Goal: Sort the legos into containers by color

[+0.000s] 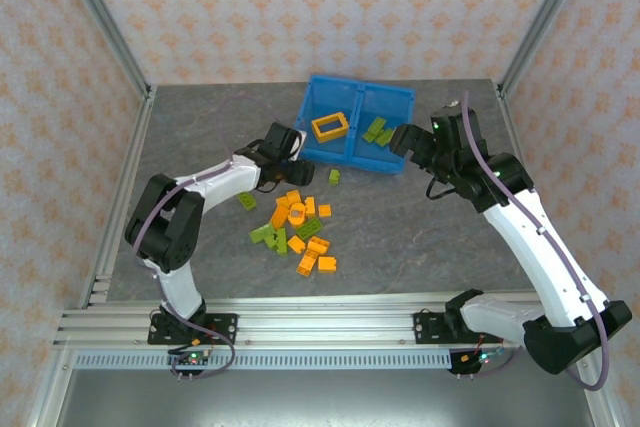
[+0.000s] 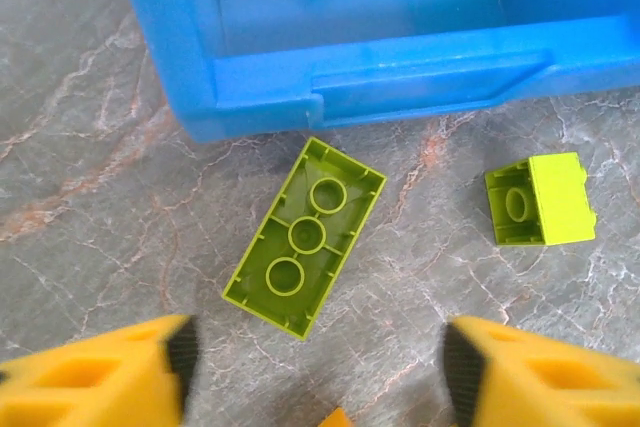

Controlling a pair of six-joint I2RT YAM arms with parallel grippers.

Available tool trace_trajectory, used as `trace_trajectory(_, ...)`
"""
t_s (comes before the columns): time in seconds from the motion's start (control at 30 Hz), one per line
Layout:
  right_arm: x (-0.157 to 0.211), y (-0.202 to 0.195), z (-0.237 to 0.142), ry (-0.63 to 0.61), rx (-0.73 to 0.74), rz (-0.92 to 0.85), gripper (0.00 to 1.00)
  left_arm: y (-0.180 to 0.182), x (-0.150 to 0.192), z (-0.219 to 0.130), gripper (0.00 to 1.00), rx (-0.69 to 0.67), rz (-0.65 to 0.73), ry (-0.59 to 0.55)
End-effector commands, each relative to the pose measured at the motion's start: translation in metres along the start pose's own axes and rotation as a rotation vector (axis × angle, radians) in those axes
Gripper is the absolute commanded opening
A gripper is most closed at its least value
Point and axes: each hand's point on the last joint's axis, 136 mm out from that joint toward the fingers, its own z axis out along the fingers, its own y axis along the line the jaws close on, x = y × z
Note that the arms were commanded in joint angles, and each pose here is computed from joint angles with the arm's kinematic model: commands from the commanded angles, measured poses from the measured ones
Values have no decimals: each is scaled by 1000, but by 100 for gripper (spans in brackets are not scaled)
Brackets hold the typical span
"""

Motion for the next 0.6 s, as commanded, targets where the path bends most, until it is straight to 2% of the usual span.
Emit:
trace_trajectory(0.0, 5, -4, -3, 8, 10, 0, 99, 6, 2, 4, 89, -46, 85, 46)
trace_trajectory(0.07, 6, -7, -4, 8, 17, 1, 99, 0, 3, 11, 90, -16, 146, 71)
trace_trajectory(0.23, 6, -10, -7, 0, 23, 4, 99, -1, 12, 33, 83, 13, 213, 133)
trace_trajectory(0.57, 6, -11, -9, 3, 28, 6, 99, 7, 21, 56, 61, -12, 236, 176)
